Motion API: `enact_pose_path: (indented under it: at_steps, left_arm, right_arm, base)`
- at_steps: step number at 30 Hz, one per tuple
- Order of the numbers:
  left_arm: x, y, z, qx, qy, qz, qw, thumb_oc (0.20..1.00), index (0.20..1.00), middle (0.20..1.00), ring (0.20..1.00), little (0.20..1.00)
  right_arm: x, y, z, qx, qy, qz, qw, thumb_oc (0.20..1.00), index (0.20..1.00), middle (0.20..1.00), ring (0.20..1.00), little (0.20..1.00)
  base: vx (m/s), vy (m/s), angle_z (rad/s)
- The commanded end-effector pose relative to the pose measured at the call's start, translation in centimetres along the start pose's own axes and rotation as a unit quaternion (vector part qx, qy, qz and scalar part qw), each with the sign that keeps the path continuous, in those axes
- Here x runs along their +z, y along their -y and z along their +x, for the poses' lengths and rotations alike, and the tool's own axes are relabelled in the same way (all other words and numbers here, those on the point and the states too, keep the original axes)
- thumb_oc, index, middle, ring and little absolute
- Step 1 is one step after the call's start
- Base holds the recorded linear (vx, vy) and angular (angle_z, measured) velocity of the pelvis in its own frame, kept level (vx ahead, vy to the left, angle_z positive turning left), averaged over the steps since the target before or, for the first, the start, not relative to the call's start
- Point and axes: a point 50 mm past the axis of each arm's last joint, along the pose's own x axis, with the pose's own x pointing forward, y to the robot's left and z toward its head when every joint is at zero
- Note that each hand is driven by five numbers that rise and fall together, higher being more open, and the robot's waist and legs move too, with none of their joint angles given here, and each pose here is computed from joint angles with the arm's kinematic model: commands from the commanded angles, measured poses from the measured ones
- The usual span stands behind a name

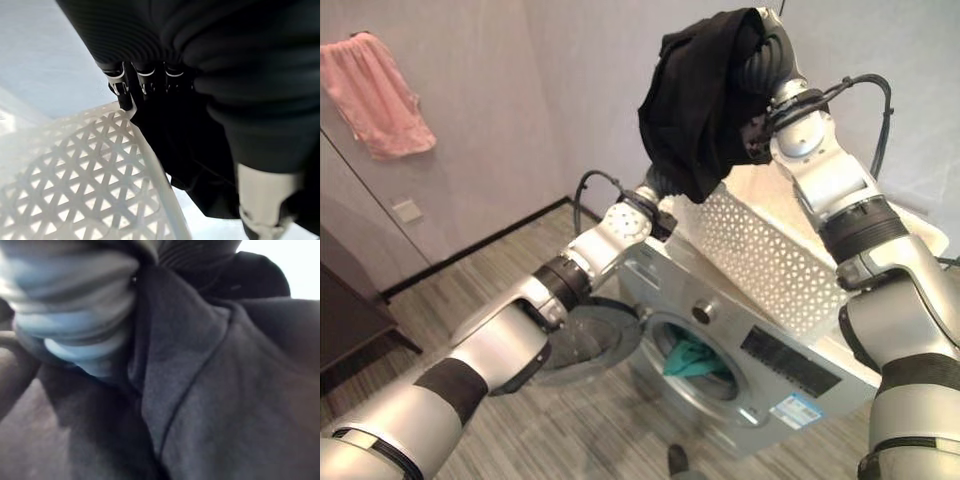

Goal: Grab the laundry basket,head to the washer,open it,put in the laundry and shut it.

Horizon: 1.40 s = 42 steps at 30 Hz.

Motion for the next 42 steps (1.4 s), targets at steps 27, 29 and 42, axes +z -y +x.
enact_pose_path:
  at_steps: [27, 29, 42]
  left_arm:
    - [7.8, -0.7, 0.1, -0.002, 0.171, -0.023, 0.985, 1.000, 1.000, 1.000, 1.000, 1.000]
    - [7.4, -1.1, -0.9, -0.003, 0.189, -0.037, 0.981, 1.000, 1.000, 1.000, 1.000, 1.000]
    - [8.1, -3.7, -3.9, 0.046, 0.258, -0.097, 0.960, 1.000, 1.000, 1.000, 1.000, 1.000]
  right_arm:
    - [4.4, 1.6, 0.0, -0.050, 0.118, 0.045, 0.991, 0.200, 0.200, 0.200, 0.200, 0.200]
    - [3.7, 1.9, -0.9, -0.050, 0.117, 0.029, 0.991, 0.200, 0.200, 0.200, 0.200, 0.200]
    - [2.9, 4.0, -2.3, -0.065, 0.120, 0.008, 0.991, 0.200, 0.200, 0.200, 0.200, 0.200]
  base:
    - [0.00, 0.000, 0.00]
    - [0.00, 0.000, 0.00]
    - [-0.02, 0.006, 0.05]
